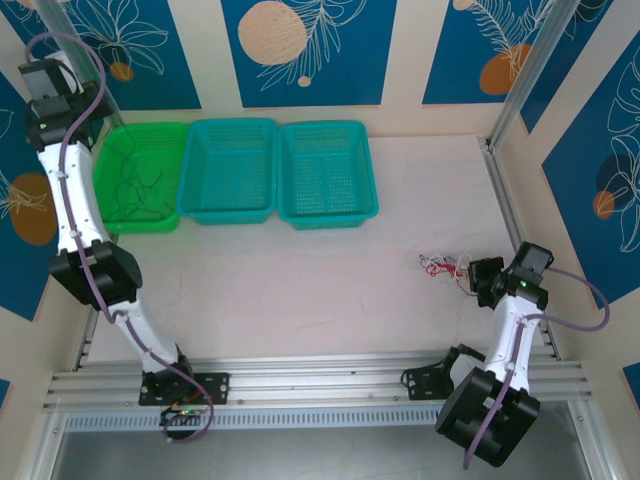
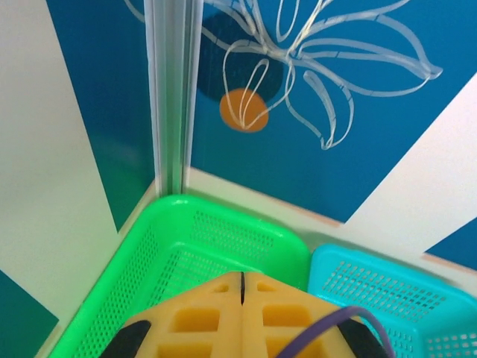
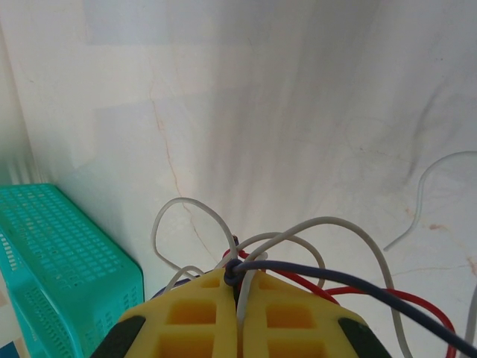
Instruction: Untangle the cables
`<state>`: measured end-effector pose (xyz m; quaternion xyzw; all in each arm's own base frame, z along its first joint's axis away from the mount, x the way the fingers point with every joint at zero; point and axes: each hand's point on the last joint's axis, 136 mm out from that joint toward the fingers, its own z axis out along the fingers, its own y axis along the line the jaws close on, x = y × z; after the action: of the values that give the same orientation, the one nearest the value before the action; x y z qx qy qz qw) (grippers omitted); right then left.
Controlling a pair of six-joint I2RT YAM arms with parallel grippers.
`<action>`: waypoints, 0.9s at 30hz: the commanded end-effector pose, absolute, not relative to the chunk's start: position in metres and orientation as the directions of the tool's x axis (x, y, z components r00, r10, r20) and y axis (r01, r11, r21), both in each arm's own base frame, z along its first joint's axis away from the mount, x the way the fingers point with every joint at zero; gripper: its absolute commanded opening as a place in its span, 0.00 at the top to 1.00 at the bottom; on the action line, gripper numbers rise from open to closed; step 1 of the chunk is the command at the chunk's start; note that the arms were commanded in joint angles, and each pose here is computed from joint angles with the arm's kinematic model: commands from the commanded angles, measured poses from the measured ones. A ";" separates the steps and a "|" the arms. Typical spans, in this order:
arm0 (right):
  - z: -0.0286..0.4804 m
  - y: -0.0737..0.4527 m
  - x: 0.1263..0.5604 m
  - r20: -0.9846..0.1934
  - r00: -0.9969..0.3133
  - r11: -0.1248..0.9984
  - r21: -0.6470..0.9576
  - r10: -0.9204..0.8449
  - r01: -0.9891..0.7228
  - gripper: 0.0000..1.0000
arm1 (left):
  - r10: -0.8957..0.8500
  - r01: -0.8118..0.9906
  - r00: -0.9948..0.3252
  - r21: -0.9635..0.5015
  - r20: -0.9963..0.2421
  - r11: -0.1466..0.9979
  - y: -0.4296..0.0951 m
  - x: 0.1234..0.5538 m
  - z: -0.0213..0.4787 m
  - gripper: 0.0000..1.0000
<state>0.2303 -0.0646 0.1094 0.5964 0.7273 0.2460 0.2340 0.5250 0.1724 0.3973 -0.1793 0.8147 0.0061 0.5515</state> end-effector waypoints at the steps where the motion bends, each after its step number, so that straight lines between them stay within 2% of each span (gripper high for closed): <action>1: 0.121 -0.059 0.231 -0.043 -0.213 0.188 0.659 0.976 0.728 1.00 | -0.289 -0.335 -0.347 -0.169 -0.892 0.927 0.191 0.532 0.371 1.00; 2: 0.123 -0.058 0.230 -0.043 -0.215 0.190 0.660 0.976 0.727 1.00 | -0.297 -0.338 -0.358 -0.173 -0.885 0.925 0.193 0.534 0.364 0.98; 3: 0.124 -0.058 0.230 -0.045 -0.219 0.194 0.661 0.975 0.725 1.00 | -0.306 -0.343 -0.367 -0.178 -0.878 0.922 0.195 0.536 0.357 0.87; 5: 0.127 -0.056 0.230 -0.048 -0.231 0.203 0.664 0.972 0.719 1.00 | -0.315 -0.331 -0.380 -0.191 -0.870 0.924 0.193 0.538 0.351 0.56; 7: 0.135 -0.051 0.234 -0.063 -0.272 0.238 0.694 0.960 0.679 1.00 | -0.318 -0.285 -0.367 -0.220 -0.874 0.933 0.183 0.539 0.355 0.34; 10: 0.150 -0.038 0.243 -0.100 -0.357 0.306 0.752 0.929 0.585 1.00 | -0.321 -0.196 -0.303 -0.270 -0.897 0.943 0.164 0.535 0.379 0.13; 14: 0.167 -0.016 0.251 -0.154 -0.462 0.396 0.776 0.873 0.490 1.00 | -0.352 -0.071 -0.258 -0.346 -0.900 0.936 0.130 0.520 0.414 0.09; 18: 0.181 0.014 0.256 -0.174 -0.568 0.461 0.785 0.804 0.414 1.00 | -0.330 0.089 -0.256 -0.362 -0.908 0.928 0.069 0.496 0.440 0.09; 23: 0.187 0.060 0.256 -0.095 -0.681 0.446 0.819 0.726 0.361 1.00 | -0.246 0.358 -0.265 -0.332 -0.932 0.873 -0.045 0.444 0.454 0.09; 27: 0.187 0.089 0.253 -0.063 -0.738 0.452 0.824 0.672 0.341 1.00 | -0.149 0.563 -0.265 -0.279 -0.953 0.778 -0.135 0.394 0.436 0.08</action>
<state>0.2535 0.0693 0.1741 0.3218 0.8349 0.3936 0.2107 0.4148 -0.0917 0.4461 0.0725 0.7532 -0.2663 0.5970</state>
